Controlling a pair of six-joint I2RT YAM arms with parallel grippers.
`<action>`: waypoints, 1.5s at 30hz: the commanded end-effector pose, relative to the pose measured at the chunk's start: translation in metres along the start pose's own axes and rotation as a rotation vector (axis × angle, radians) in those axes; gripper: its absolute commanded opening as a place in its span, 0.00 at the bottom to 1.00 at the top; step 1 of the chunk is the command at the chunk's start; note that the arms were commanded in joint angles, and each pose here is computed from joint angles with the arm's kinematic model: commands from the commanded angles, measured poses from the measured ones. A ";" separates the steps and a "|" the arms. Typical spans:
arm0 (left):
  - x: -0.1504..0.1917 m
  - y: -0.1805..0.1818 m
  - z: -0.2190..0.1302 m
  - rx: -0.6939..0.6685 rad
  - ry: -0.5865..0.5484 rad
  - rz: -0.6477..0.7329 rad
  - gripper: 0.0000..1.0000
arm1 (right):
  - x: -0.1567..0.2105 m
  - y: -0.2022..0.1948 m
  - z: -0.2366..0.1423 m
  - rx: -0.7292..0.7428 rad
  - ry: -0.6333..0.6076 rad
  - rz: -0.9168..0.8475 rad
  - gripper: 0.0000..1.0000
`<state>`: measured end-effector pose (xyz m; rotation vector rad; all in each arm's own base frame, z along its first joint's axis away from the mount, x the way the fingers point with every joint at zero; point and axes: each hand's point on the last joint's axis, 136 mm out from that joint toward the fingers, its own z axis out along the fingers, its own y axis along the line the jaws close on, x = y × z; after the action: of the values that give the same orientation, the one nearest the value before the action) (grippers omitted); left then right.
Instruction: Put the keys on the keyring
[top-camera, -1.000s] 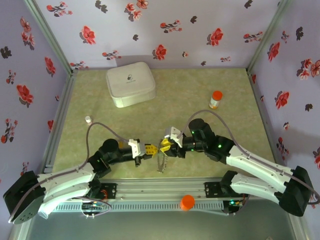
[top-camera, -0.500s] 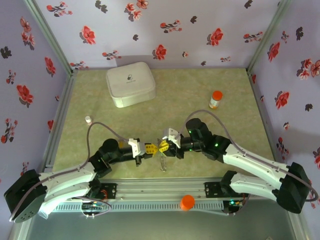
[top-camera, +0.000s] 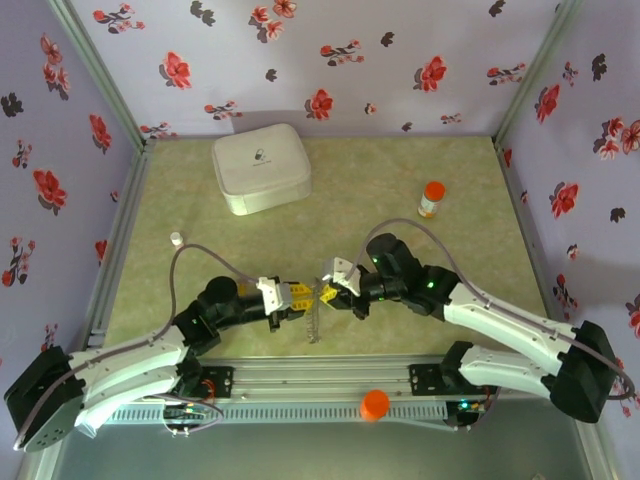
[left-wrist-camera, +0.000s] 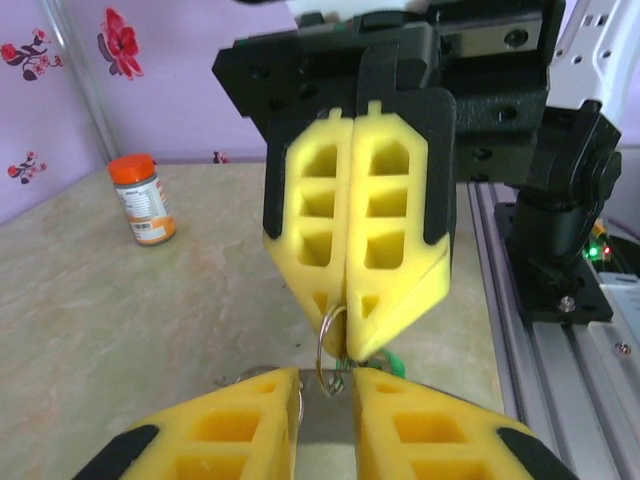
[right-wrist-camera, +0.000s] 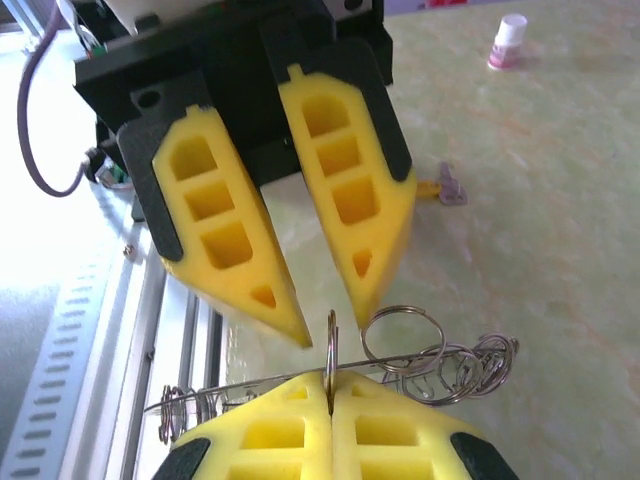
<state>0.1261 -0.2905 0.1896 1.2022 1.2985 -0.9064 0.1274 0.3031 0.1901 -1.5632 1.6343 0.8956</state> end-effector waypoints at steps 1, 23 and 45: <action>0.004 0.001 0.001 0.005 0.083 0.051 0.21 | 0.000 -0.001 -0.006 0.020 0.088 -0.079 0.00; -0.011 -0.005 0.012 0.085 0.063 0.089 0.00 | -0.017 -0.003 -0.001 0.052 0.097 -0.134 0.15; -0.034 0.006 0.002 -0.028 -0.155 0.079 0.00 | -0.012 -0.008 -0.012 0.109 -0.113 0.009 0.26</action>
<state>0.1278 -0.2950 0.2032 1.1762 1.1954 -0.8983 0.1351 0.2955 0.1972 -1.4237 1.6166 0.8487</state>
